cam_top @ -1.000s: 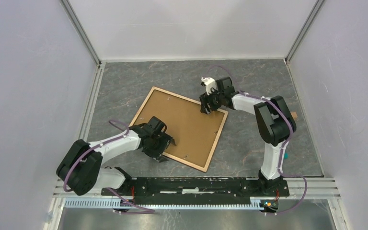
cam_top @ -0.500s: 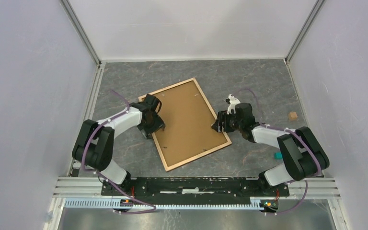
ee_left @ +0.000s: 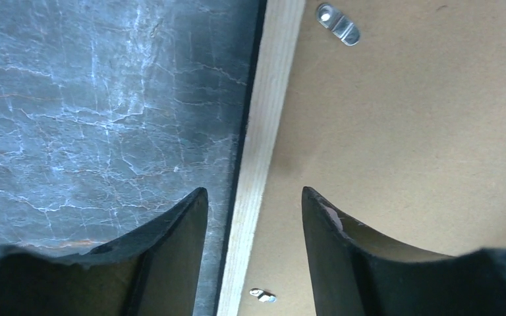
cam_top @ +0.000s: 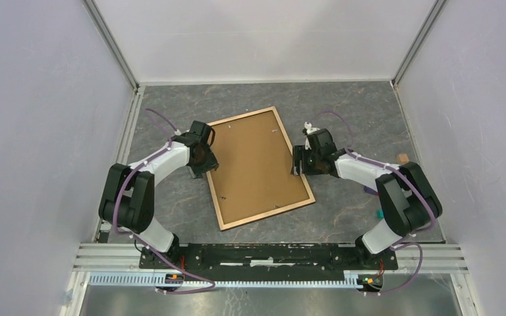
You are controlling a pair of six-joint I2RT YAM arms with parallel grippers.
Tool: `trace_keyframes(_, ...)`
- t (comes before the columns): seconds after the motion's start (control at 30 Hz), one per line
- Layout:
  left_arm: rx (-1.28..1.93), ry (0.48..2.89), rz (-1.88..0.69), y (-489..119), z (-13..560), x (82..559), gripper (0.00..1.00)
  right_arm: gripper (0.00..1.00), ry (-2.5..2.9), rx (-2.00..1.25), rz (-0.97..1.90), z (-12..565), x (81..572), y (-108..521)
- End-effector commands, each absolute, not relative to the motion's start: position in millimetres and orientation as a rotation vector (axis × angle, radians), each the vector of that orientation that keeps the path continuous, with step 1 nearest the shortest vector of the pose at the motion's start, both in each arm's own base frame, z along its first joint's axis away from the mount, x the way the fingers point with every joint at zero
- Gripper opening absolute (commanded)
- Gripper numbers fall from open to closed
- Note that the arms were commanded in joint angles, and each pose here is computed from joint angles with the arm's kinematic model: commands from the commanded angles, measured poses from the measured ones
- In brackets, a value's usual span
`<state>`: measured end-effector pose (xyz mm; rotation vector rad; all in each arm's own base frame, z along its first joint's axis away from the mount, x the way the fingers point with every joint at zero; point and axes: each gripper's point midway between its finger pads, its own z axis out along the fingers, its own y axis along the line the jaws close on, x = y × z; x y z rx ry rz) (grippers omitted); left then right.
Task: Put the photo into the frame
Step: Adjust the photo frame at the center of the board, then install the photo frame at the center of the board.
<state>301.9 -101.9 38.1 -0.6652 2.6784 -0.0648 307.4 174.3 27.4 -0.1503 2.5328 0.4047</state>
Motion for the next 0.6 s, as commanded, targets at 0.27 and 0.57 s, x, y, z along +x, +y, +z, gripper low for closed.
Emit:
trace_keyframes(0.27, -0.628, 2.670, -0.077, -97, 24, 293, 0.47, 0.76, 2.630, 0.051, 0.089, 18, 306, 173)
trace_keyframes(0.57, -0.670, 2.647, -0.033, -89, 20, 291, 0.43, 0.59, 2.619, -0.022, -0.082, 15, 300, 160)
